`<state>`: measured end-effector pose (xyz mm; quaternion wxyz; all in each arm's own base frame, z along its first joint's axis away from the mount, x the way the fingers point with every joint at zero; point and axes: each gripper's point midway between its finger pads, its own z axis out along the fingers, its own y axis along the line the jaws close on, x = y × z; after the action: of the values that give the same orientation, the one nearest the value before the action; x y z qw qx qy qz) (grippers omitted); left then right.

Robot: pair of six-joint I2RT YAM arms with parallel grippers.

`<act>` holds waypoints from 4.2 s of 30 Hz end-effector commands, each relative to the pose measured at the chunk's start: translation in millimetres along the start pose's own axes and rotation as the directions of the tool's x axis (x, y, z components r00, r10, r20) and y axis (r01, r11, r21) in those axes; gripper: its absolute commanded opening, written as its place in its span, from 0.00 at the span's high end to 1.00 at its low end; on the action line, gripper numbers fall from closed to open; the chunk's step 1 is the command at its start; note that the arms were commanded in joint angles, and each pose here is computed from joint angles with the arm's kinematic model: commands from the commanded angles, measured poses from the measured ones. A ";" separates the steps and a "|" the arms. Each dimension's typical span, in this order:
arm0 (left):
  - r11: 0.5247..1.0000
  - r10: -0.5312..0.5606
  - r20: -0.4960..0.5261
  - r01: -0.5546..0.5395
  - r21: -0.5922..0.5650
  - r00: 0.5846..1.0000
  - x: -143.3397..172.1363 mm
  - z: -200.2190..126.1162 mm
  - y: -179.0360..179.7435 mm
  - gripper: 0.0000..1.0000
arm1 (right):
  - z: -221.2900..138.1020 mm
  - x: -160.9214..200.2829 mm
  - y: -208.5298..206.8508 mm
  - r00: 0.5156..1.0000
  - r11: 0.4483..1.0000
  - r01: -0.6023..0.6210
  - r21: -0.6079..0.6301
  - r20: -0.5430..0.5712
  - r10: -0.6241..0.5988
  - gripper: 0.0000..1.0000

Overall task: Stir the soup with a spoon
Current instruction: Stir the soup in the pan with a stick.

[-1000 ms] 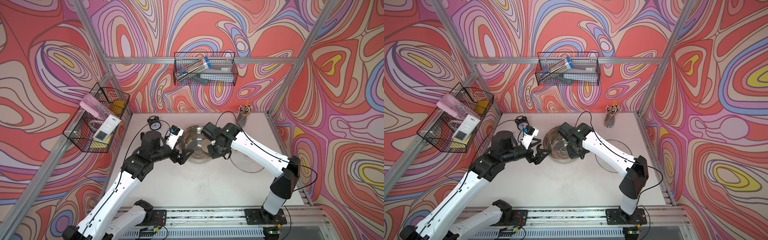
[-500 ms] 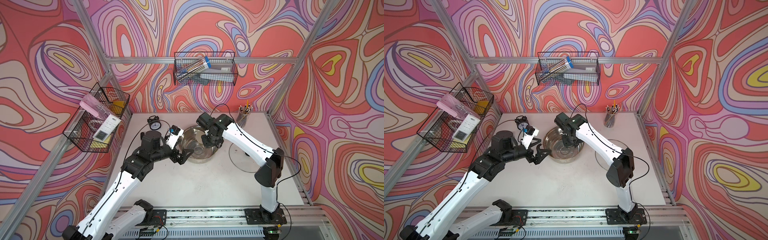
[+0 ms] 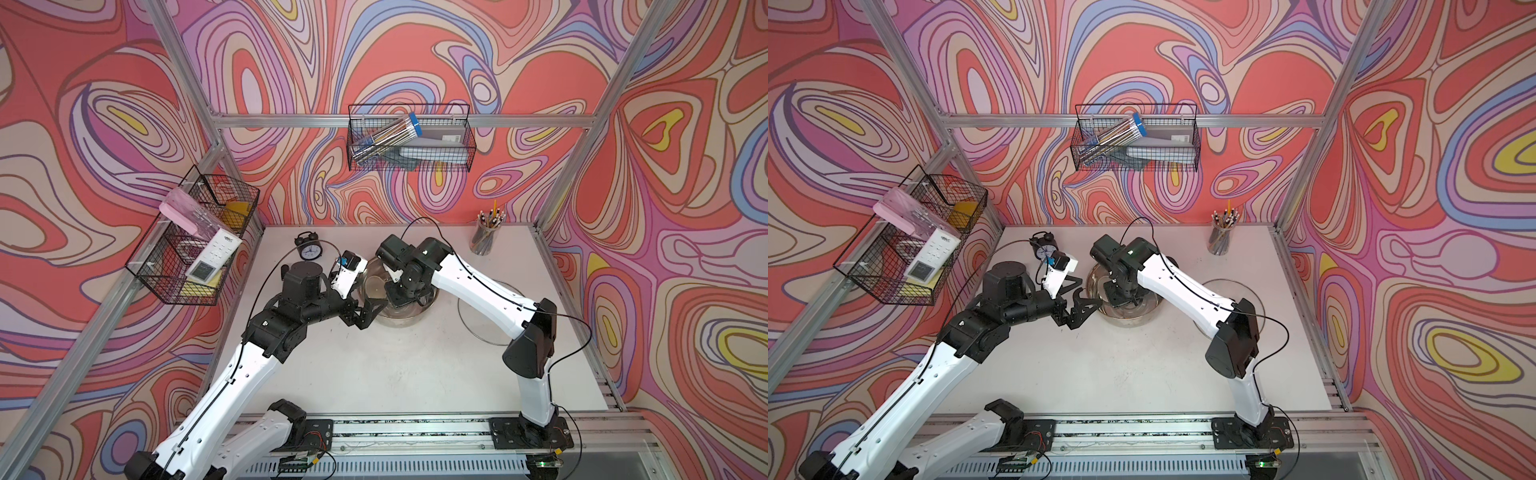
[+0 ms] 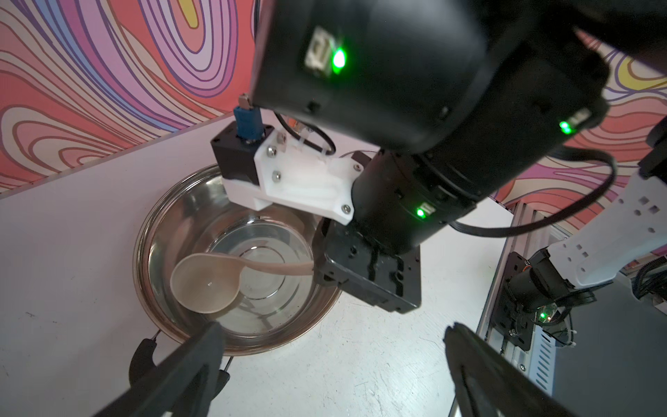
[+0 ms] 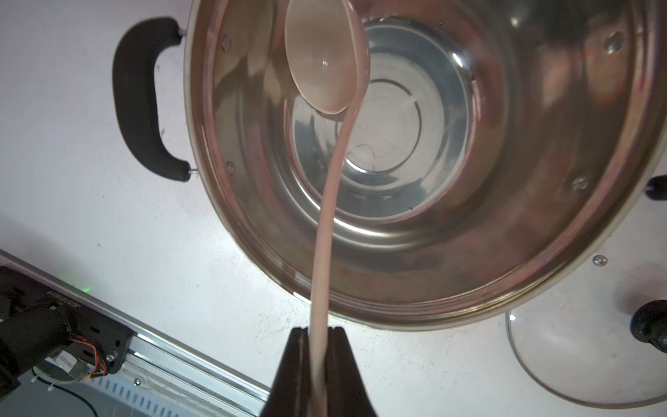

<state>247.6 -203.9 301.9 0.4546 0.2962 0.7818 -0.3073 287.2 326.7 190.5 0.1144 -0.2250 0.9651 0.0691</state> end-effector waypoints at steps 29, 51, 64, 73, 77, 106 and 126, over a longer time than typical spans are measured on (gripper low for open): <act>0.999 -0.041 0.017 0.042 -0.016 0.999 2.9 -0.8 1.2 0.01 | -17.6 -11.3 -77.9 0.990 0.982 -0.130 0.138 0.072 0.121 1.00; 1.000 0.010 0.029 -0.010 0.012 1.000 -4.9 2.8 -1.9 0.01 | -22.8 12.6 -16.9 0.999 0.999 -0.030 -0.035 0.023 0.031 1.00; 0.999 0.043 0.072 -0.043 -0.002 0.996 -10.4 0.1 -1.1 0.01 | -37.5 48.1 -70.7 0.994 0.982 -0.112 0.155 0.038 0.107 1.00; 0.999 0.033 0.066 -0.033 -0.007 0.997 -8.8 0.7 0.2 0.01 | -30.2 8.0 -82.7 0.989 0.979 -0.132 0.155 0.082 0.120 1.00; 0.999 0.032 0.066 -0.031 -0.010 0.997 -8.5 1.0 0.9 0.01 | -22.2 -12.9 -68.7 0.992 0.989 -0.106 0.107 0.082 0.097 1.00; 1.000 0.023 0.064 -0.023 0.011 0.998 -7.4 2.0 -2.3 0.01 | -28.6 54.6 -34.8 0.999 0.995 -0.039 0.094 0.005 0.039 1.00; 0.999 0.049 0.066 -0.048 -0.012 0.997 -7.9 -0.3 0.2 0.01 | -11.5 -4.5 -70.9 0.997 0.982 -0.079 0.172 0.035 0.074 1.00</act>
<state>253.1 -204.8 302.9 0.4739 0.2921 0.7719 -0.3070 310.4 254.4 191.5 0.1309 -0.1662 0.9772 -0.0152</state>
